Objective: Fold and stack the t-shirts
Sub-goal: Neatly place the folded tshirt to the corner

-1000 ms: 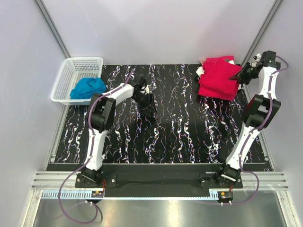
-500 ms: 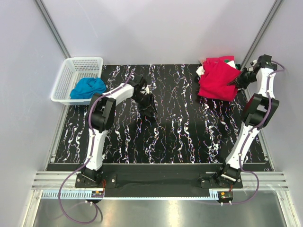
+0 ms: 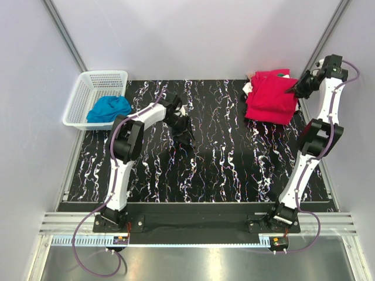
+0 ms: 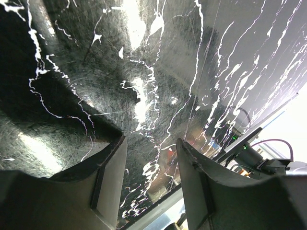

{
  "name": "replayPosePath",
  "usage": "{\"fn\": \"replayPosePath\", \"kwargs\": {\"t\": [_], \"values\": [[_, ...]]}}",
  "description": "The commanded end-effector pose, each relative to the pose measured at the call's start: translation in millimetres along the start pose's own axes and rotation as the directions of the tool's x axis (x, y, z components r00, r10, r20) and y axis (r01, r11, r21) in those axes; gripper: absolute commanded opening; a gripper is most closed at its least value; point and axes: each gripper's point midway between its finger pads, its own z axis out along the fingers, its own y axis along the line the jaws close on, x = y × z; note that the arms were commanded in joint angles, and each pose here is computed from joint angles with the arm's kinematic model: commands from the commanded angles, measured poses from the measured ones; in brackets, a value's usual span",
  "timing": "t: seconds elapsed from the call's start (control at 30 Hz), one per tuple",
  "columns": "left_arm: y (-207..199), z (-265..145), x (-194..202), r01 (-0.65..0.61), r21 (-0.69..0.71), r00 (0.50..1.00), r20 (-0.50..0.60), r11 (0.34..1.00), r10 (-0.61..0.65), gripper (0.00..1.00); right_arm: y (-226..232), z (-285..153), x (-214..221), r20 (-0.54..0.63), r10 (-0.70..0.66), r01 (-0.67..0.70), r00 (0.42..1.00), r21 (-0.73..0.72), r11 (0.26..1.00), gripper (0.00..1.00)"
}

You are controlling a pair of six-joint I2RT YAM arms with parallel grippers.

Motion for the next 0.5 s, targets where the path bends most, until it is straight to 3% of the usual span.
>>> {"fn": "replayPosePath", "kwargs": {"t": [0.0, 0.2, 0.47], "values": [[-2.2, -4.3, 6.7, -0.02, 0.02, 1.0, -0.013, 1.0, 0.021, 0.49, 39.1, -7.8, -22.8, 0.092, -0.036, 0.044, 0.995, -0.086, 0.995, 0.22], [-3.6, -8.9, 5.6, -0.032, 0.021, 0.999, -0.001, 0.999, 0.032, 0.49, 27.3, 11.4, -19.8, 0.057, 0.005, -0.002, 0.998, -0.065, 0.998, 0.28], [-4.4, -8.0, 4.9, -0.025, 0.03, 1.0, -0.007, 0.999, 0.025, 0.48, -8.7, 7.0, 7.6, -0.015, 0.043, -0.041, 0.999, 0.118, 0.992, 0.34]]}}
